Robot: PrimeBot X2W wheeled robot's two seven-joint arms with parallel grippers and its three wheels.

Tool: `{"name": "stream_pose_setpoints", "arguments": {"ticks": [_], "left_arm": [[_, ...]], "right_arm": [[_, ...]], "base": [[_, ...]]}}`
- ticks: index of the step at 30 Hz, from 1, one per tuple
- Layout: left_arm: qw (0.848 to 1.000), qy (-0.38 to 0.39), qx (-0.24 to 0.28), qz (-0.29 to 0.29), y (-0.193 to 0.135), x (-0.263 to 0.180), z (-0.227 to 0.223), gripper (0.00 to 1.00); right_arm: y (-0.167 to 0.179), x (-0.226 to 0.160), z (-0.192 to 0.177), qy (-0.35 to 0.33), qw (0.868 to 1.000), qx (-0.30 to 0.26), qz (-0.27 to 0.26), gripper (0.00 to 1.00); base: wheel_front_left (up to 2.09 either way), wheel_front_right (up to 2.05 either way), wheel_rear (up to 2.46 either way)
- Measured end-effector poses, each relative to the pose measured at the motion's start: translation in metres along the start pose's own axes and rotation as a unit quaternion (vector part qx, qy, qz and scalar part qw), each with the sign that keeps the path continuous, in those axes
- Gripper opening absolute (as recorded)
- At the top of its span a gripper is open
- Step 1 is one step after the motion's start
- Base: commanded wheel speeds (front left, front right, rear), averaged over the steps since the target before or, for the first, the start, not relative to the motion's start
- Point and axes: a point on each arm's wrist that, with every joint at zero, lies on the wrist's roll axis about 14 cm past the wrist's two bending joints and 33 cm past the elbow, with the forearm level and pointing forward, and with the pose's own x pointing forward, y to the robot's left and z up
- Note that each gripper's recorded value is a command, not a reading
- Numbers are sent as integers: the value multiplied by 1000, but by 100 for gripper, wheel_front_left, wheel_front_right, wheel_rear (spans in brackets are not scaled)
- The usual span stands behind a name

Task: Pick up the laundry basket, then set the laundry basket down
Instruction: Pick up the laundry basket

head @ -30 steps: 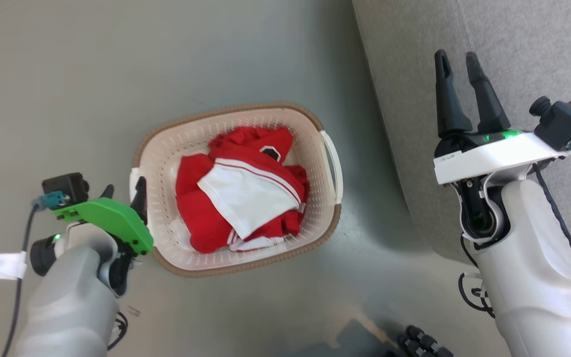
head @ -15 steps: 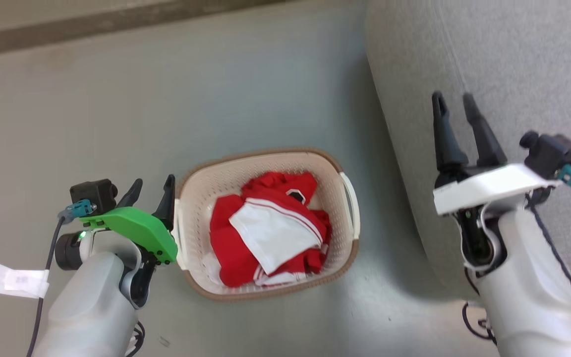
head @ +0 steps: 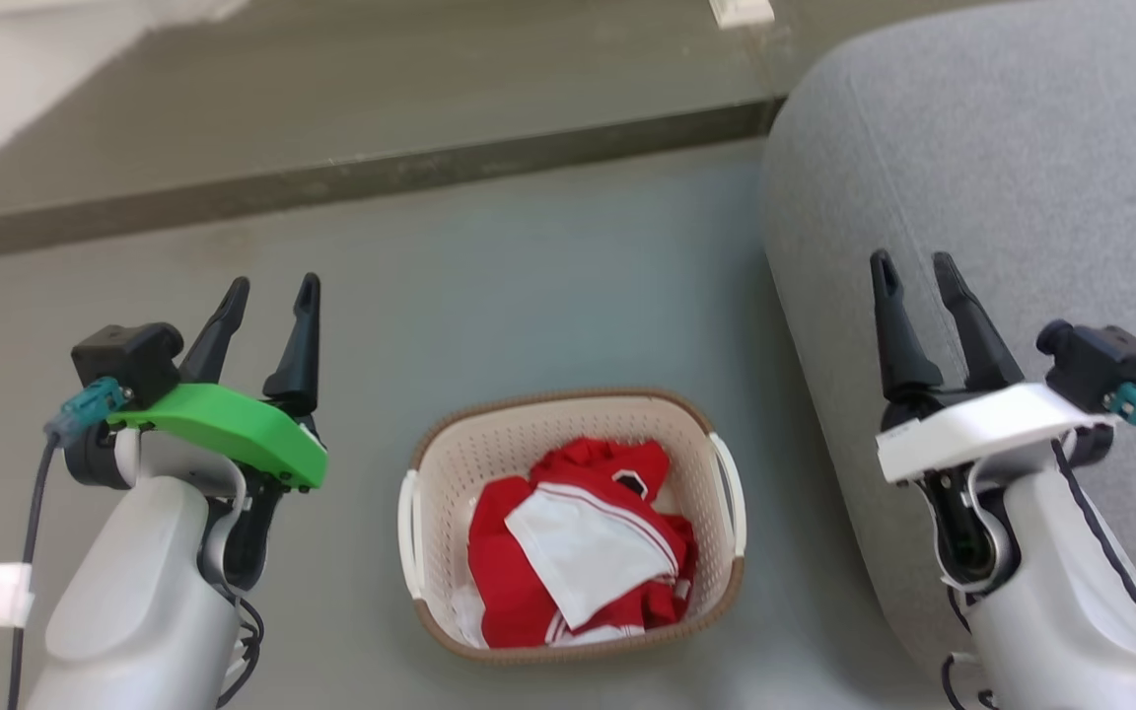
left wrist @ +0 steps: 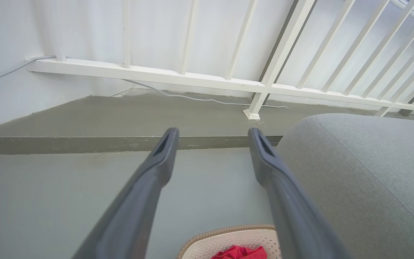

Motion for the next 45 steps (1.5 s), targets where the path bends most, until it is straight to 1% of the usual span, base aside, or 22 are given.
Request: {"name": "stream_pose_setpoints", "arguments": {"ticks": [4, 11, 14, 22, 31, 45], "left_arm": [[999, -45, 18, -13, -13, -12, 30, 100], [993, -104, 58, 15, -1, -44, 67, 100], [991, -107, 83, 10, -7, -51, 68, 100], [987, -121, 109, 16, -12, -65, 70, 100], [988, -122, 97, 23, -15, -72, 62, 100], [986, -127, 97, 34, -12, -80, 61, 100]], "right_arm": [[1, -9, 14, -19, 1000, -13, 2, 100], [17, -15, 45, -64, 997, -33, 25, 100], [14, -16, 57, -81, 996, -40, 21, 100], [11, -23, 51, -73, 996, -54, 15, 100], [7, -25, 49, -71, 996, -60, 10, 100], [7, -25, 45, -66, 996, -58, 8, 100]], "base": [[0, 0, 0], [0, 0, 0], [0, 0, 0], [0, 0, 0], [0, 0, 0], [0, 0, 0]]}}
